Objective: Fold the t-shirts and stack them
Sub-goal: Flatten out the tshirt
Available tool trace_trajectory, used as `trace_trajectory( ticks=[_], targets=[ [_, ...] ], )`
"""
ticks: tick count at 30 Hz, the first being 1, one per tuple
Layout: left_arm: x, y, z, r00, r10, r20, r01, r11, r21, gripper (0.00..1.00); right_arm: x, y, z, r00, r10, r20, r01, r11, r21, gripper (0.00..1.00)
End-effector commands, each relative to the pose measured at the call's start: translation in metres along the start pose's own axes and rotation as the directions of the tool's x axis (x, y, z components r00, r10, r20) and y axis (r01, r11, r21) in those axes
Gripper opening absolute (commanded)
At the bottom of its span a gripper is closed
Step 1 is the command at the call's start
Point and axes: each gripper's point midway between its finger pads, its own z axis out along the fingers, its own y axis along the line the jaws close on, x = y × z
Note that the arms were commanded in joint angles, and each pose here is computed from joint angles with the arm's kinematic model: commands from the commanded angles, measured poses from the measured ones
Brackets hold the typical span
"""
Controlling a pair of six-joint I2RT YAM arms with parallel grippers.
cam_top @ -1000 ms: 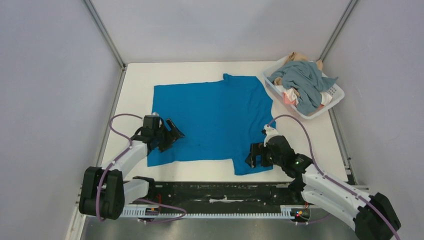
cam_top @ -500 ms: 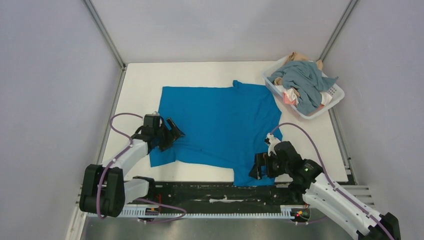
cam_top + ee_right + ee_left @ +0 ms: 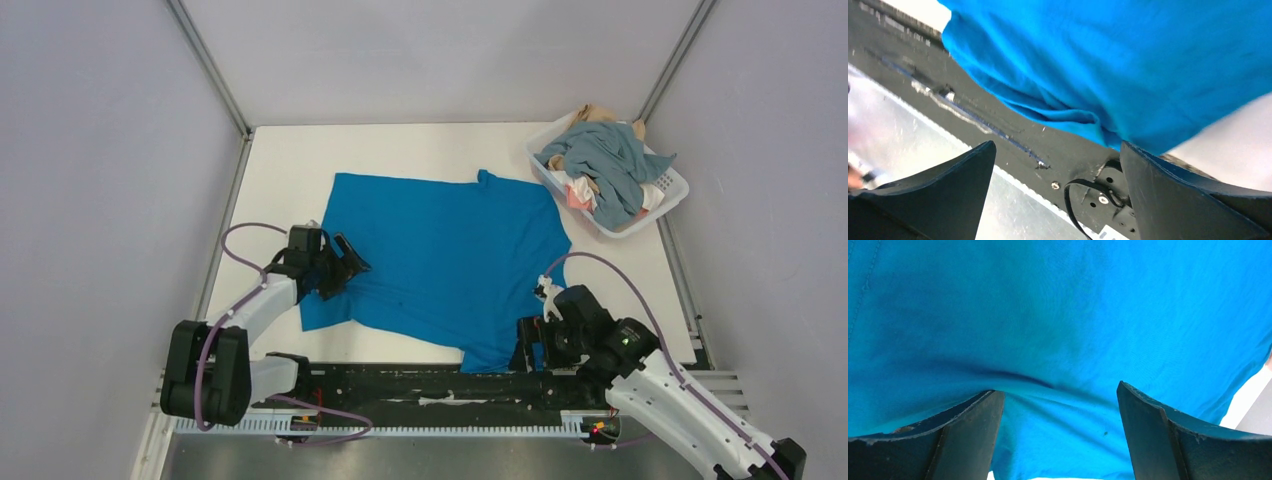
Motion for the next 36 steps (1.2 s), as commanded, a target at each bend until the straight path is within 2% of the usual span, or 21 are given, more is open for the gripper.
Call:
trace_trajectory(
  ticks=[1,3,7,11,16,22,30,36],
  targets=[
    [-0.010,-0.005,-0.001,1.000,-0.001,0.020,0.001,1.000,-0.008,0.90,-0.062,-0.015,-0.030,0.976,-0.052,0.210,0.002,0.972,0.234,0.98],
    [-0.014,-0.011,-0.006,1.000,0.006,0.029,-0.006,1.000,0.002,0.90,-0.098,-0.029,-0.043,0.946,-0.079,0.315,-0.045,0.929,0.369,0.98],
    [-0.028,-0.021,-0.018,0.997,0.011,0.083,-0.012,1.000,0.016,0.90,-0.161,-0.024,-0.041,0.877,-0.123,0.465,-0.093,0.906,0.414,0.98],
    [-0.038,-0.034,-0.025,0.995,0.033,0.090,-0.036,0.999,0.030,0.90,-0.212,-0.035,-0.034,0.833,-0.161,0.529,-0.146,0.859,0.490,0.98],
    [-0.039,-0.044,-0.011,0.998,0.050,0.035,-0.052,0.997,0.060,0.90,-0.251,-0.050,0.008,0.853,-0.128,0.506,-0.130,0.887,0.443,0.98],
    [-0.035,-0.040,0.029,0.995,0.048,-0.082,-0.046,0.999,0.017,0.90,-0.285,-0.083,0.026,0.862,-0.146,0.486,-0.157,0.833,0.530,0.98],
    [-0.037,-0.043,0.080,0.980,0.010,-0.199,-0.012,1.000,-0.010,0.90,-0.320,-0.112,0.057,0.882,-0.082,0.464,-0.189,0.841,0.508,0.98],
    [-0.053,-0.047,0.100,0.973,0.009,-0.229,-0.024,0.998,-0.060,0.90,-0.374,-0.125,0.070,0.871,-0.079,0.485,-0.191,0.855,0.482,0.98]
  ],
)
